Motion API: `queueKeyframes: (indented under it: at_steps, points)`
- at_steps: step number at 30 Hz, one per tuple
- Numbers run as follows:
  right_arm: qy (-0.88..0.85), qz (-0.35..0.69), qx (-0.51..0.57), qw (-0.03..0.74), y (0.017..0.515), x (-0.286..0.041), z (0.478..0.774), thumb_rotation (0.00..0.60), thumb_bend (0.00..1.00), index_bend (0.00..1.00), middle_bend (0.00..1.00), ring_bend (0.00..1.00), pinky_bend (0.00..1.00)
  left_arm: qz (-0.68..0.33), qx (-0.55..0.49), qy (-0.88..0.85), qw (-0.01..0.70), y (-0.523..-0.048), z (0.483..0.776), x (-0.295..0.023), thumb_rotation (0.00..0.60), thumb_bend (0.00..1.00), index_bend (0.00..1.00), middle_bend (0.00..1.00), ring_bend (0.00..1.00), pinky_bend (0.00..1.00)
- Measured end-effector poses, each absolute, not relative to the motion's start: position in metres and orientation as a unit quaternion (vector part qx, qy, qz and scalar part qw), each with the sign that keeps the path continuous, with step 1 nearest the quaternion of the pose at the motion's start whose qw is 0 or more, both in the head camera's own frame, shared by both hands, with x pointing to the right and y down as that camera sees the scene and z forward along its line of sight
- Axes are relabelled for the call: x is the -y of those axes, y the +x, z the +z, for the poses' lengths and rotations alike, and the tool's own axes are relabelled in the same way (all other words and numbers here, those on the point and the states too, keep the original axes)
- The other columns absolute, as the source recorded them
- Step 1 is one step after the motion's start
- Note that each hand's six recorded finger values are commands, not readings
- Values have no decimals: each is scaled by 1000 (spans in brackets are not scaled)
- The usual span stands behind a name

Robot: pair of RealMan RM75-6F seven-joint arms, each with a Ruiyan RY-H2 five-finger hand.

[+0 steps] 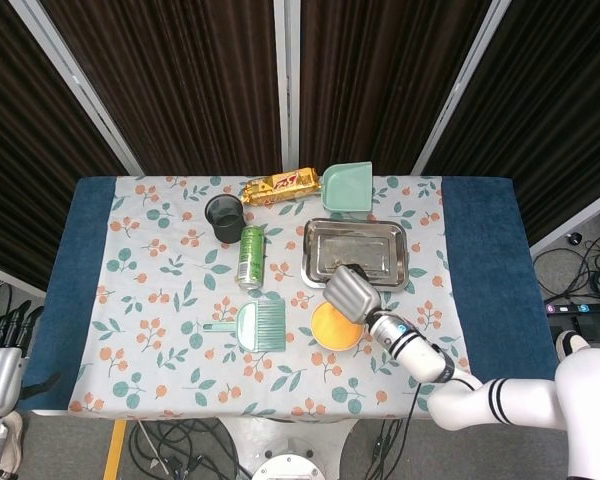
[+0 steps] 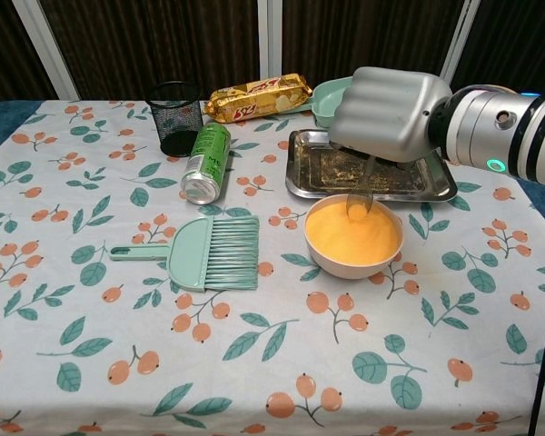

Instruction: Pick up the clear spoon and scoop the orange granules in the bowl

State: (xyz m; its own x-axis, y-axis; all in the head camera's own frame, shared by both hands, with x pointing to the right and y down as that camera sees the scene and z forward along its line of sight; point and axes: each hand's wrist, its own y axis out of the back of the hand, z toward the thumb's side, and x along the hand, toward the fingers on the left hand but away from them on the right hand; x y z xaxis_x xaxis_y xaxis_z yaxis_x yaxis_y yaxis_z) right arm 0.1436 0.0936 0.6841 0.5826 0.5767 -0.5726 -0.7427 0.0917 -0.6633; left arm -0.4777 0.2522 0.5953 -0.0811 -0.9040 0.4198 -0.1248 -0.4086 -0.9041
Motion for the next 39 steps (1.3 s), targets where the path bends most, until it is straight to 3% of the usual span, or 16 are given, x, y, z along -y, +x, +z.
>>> queueKeyframes:
  at_steps: [14, 31, 39]
  points:
    - [-502, 409, -122, 752, 117, -134, 697, 600, 430, 841, 983, 1000, 1000, -597, -435, -593, 321, -482, 599, -256, 600, 29, 104, 66, 68, 97]
    - [-639, 480, 11, 601, 156, -116, 690, 600, 434, 852, 984, 1000, 1000, -592, -432, -596, 330, -476, 596, -253, 600, 29, 104, 66, 68, 97]
    - [-664, 485, 71, 565, 176, -101, 678, 600, 436, 852, 984, 1000, 1000, -590, -429, -595, 338, -471, 590, -249, 600, 29, 104, 66, 68, 97]
